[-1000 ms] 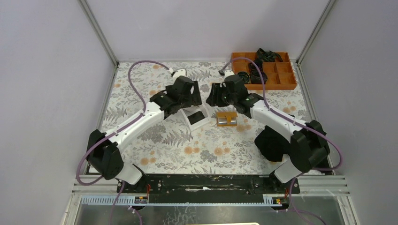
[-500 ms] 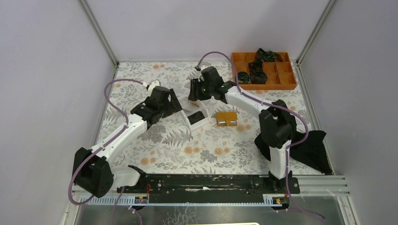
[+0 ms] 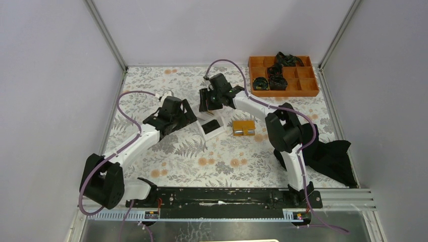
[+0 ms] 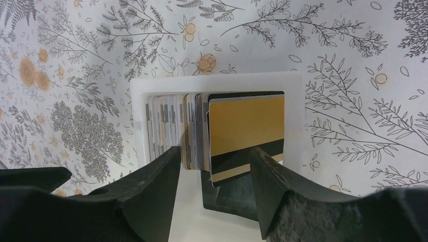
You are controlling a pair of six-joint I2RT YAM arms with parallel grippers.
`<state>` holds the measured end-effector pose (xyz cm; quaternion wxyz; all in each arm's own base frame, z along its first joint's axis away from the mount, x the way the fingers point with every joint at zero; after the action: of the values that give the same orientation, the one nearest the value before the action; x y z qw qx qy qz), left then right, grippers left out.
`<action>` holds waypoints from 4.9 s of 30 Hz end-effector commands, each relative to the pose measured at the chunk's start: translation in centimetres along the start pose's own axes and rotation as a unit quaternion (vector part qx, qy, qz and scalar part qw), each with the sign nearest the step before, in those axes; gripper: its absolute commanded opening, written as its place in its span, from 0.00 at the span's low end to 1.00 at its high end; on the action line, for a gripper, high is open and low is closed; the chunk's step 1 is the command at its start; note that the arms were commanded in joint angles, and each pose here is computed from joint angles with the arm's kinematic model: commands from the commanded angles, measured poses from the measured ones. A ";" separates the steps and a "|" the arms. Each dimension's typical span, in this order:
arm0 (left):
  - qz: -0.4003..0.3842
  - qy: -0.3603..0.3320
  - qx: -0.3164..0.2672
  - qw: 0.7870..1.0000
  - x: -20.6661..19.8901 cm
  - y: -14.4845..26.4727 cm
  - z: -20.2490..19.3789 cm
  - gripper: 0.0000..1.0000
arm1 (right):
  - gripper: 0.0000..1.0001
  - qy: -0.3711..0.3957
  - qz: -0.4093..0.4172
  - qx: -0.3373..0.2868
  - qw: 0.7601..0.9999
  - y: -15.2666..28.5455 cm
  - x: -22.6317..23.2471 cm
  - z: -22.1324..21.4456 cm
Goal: Put the credit cards into the card holder
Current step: Pick up the credit card from the storage box.
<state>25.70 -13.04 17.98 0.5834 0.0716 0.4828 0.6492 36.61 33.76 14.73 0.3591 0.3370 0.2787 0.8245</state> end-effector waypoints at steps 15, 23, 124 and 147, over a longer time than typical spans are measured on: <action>-0.034 0.018 0.008 0.999 0.2 -1.8 0.1 1.00 | 0.41 -0.001 0.045 0.012 0.999 0.0 1.5 0.8; -0.036 0.018 0.007 0.999 0.2 -1.9 0.3 1.00 | 0.32 -0.002 0.048 0.003 0.999 0.7 2.0 1.8; -0.583 -0.105 0.155 0.791 -4.2 5.5 0.4 0.79 | 0.00 -0.046 0.271 0.040 0.961 21.0 3.7 -1.0; -0.585 -0.103 0.196 0.780 -3.7 4.8 -0.9 0.19 | 0.02 -0.058 0.292 0.063 0.953 19.6 2.6 -0.5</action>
<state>23.33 -15.76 22.71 0.8592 -0.0462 0.5018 0.0882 26.24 23.92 28.03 0.1113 0.4839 0.2119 0.8418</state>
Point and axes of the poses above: each gripper's point midway between its finger pads, its own y axis back along the fingers, its own x axis along the line the jaws close on, z = x × y, the point moved 9 cm from there along y, back along the fingers, and after that the axes turned 5 degrees about y, right-handed, at the moved point
